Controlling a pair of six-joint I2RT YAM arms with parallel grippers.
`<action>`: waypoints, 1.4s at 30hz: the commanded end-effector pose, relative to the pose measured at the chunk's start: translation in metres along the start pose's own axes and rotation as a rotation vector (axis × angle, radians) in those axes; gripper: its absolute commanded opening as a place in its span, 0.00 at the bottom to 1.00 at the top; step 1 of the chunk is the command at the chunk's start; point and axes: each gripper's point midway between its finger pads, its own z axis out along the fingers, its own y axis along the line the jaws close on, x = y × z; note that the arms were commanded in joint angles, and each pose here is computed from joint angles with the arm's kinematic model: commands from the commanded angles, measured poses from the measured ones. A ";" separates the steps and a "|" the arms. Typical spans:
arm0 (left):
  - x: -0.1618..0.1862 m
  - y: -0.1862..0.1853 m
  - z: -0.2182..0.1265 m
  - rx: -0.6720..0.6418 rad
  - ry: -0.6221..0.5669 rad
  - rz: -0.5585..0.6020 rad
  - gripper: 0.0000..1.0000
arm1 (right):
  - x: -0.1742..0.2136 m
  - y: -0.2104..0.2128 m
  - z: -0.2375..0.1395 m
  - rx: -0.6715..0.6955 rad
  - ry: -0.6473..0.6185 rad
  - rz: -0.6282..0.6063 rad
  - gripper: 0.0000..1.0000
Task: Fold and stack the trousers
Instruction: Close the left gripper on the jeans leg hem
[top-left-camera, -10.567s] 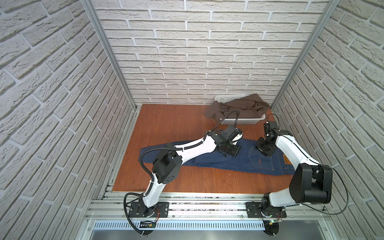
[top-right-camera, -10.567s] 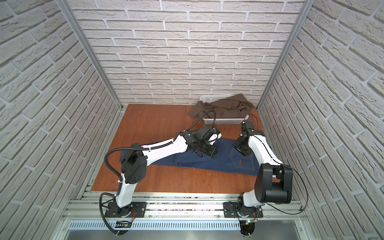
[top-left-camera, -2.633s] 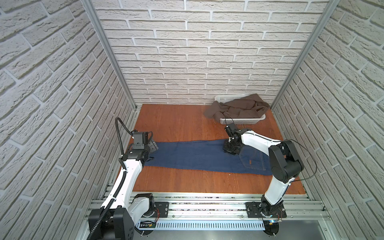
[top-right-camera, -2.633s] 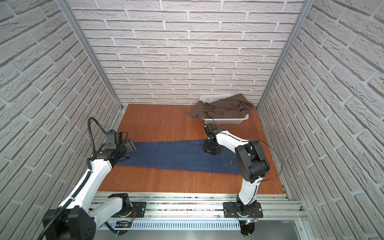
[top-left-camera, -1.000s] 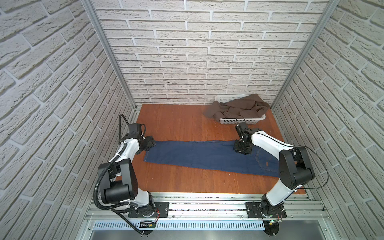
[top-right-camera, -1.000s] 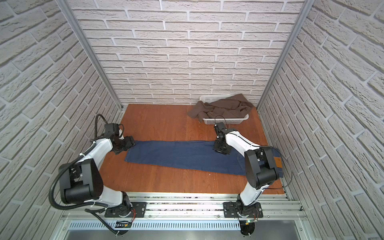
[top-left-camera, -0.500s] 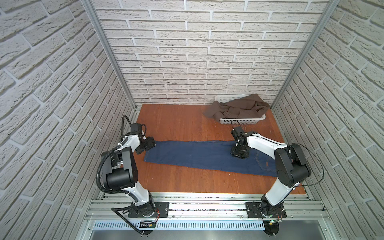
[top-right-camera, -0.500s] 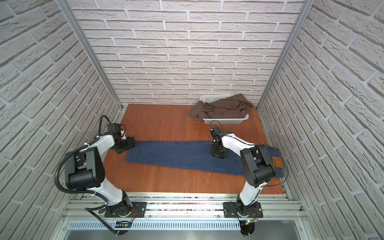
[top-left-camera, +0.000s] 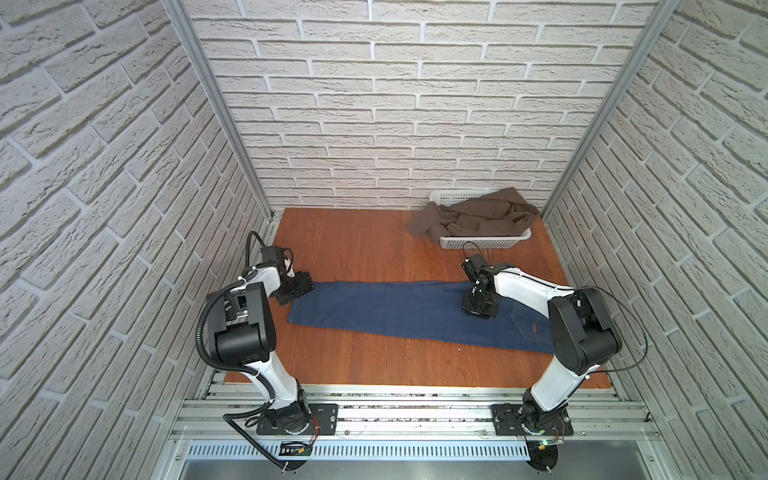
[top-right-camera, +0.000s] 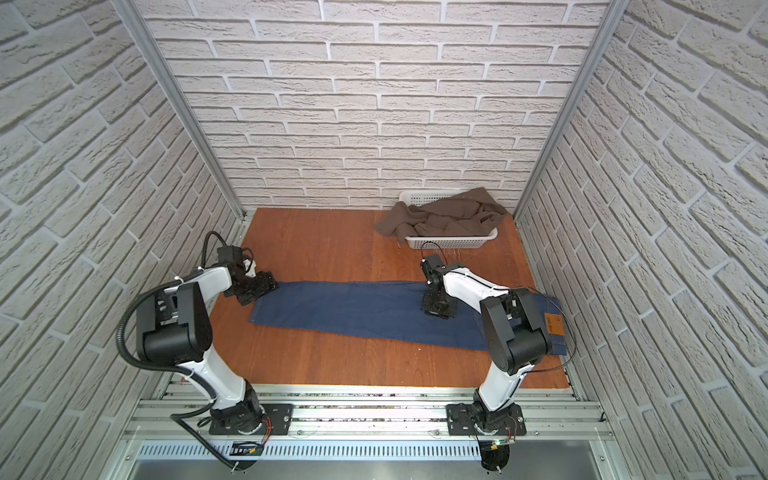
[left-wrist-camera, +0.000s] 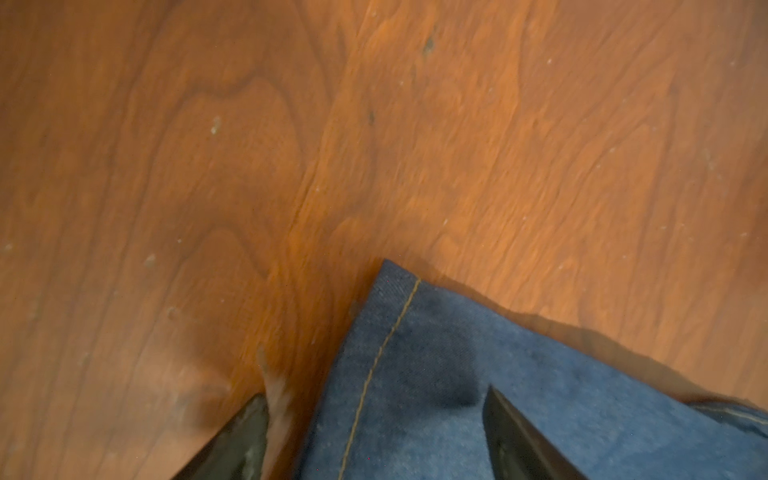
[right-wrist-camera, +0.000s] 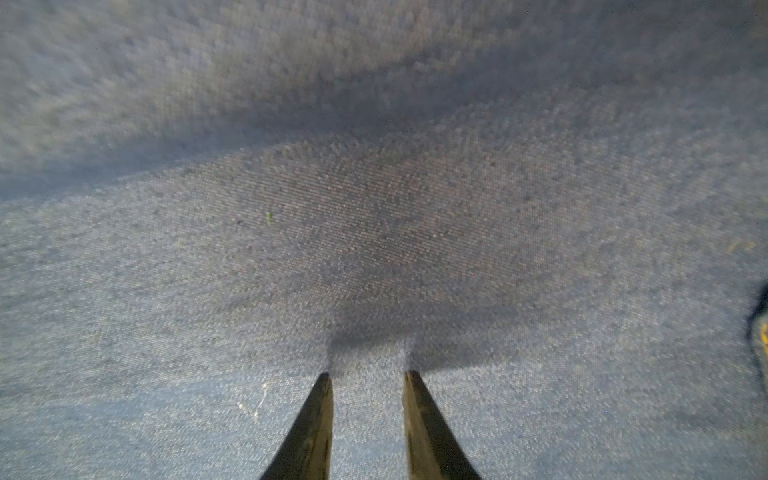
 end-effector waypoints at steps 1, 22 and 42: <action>0.023 0.003 0.015 0.027 0.084 -0.028 0.79 | 0.004 -0.001 0.006 0.011 0.010 0.006 0.31; 0.041 0.002 -0.019 -0.047 0.116 -0.025 0.75 | 0.002 0.009 0.008 -0.002 0.016 -0.003 0.30; 0.059 -0.009 -0.011 -0.018 0.195 -0.008 0.54 | 0.002 0.014 0.008 -0.011 0.018 -0.014 0.30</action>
